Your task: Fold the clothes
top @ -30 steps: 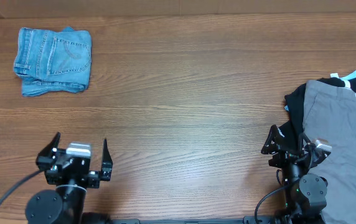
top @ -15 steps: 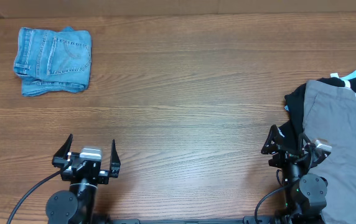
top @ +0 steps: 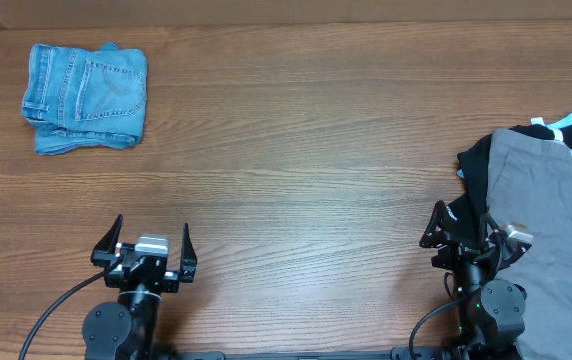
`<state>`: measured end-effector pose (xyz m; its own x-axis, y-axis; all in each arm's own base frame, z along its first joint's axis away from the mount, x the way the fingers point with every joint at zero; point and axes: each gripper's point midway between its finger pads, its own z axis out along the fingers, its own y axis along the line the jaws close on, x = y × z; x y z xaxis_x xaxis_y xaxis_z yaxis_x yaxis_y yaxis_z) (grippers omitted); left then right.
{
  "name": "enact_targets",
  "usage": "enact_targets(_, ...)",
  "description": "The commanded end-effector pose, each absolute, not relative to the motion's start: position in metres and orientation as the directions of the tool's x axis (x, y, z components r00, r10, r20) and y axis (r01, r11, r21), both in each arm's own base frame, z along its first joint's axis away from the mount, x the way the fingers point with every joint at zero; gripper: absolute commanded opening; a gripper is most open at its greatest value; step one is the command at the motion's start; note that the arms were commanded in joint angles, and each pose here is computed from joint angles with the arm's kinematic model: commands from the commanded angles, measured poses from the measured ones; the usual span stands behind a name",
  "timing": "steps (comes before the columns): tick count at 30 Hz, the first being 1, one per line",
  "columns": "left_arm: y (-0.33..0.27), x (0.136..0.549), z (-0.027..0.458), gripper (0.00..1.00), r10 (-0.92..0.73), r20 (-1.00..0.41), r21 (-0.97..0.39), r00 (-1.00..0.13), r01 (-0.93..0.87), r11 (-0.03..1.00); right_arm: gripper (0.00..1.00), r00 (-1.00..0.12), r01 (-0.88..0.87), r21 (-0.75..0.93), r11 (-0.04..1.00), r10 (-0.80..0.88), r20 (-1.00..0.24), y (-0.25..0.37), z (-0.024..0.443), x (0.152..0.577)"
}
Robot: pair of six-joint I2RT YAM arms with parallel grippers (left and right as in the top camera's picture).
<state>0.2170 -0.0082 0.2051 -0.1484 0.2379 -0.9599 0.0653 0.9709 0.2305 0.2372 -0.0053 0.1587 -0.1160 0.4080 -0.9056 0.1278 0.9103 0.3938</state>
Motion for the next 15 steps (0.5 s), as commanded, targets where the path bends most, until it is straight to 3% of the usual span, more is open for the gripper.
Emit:
enact_targets(1,-0.009,0.221,0.193,1.0,0.254,-0.956,0.246,-0.148,0.071,0.967,1.0,-0.102,0.128,0.402,0.907,0.416,-0.904,-0.006,0.16,0.237)
enact_targets(15,-0.015,0.244,0.156,1.0,0.215,-0.973,0.209,-0.082,0.078,0.975,1.0,-0.102,0.129,0.402,0.906,0.416,-0.904,-0.006,0.16,0.237)
